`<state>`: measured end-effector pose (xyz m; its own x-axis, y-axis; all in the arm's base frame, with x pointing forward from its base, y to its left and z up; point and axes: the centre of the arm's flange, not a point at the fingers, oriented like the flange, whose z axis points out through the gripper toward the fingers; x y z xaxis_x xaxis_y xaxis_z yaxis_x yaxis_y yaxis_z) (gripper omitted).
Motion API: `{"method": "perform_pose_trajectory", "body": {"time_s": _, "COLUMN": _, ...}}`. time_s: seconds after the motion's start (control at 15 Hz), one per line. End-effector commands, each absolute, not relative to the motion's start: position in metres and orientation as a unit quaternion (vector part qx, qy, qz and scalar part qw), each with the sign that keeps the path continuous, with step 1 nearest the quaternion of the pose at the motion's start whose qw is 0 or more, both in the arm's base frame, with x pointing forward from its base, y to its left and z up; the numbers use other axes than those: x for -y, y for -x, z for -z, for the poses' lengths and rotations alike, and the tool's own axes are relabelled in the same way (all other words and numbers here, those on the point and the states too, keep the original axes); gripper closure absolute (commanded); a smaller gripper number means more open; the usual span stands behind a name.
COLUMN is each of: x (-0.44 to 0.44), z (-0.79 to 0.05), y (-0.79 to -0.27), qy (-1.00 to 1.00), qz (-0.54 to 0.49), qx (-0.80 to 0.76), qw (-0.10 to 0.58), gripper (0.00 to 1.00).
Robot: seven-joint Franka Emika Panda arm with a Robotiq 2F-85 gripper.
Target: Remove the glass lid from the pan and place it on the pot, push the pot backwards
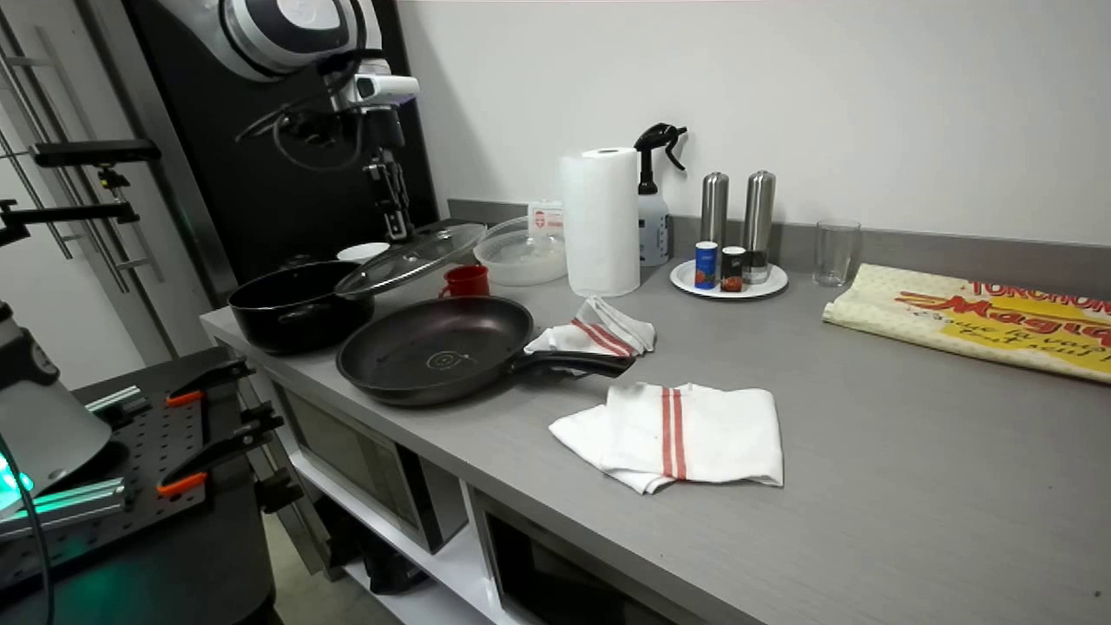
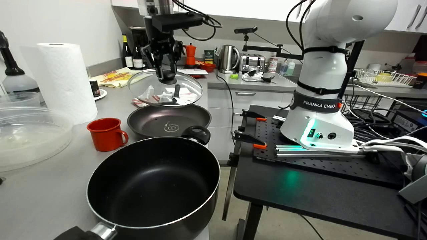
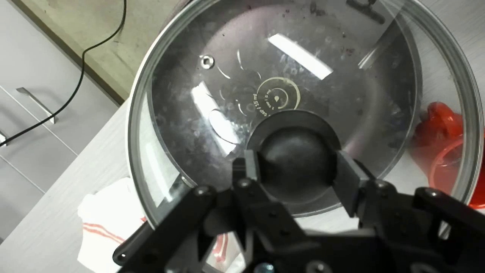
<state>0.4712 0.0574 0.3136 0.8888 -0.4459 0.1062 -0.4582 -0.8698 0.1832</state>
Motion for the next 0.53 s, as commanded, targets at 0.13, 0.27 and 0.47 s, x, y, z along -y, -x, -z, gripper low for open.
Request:
{"method": "perform_pose_trajectory", "body": {"time_s": 0.13, "x": -0.099, "z": -0.348, "y": -0.442, "qy": -0.971, "qz": -0.033, "qx": 0.199, "qw": 0.129, "gripper": 0.75}}
{"method": "perform_pose_trajectory", "body": {"time_s": 0.27, "x": -0.115, "z": -0.350, "y": -0.434, "qy": -0.974, "qz": -0.029, "qx": 0.179, "qw": 0.134, "gripper": 0.75}}
{"method": "perform_pose_trajectory", "body": {"time_s": 0.47, "x": -0.140, "z": -0.347, "y": -0.424, "qy": -0.979, "qz": -0.020, "qx": 0.147, "qw": 0.138, "gripper": 0.75}}
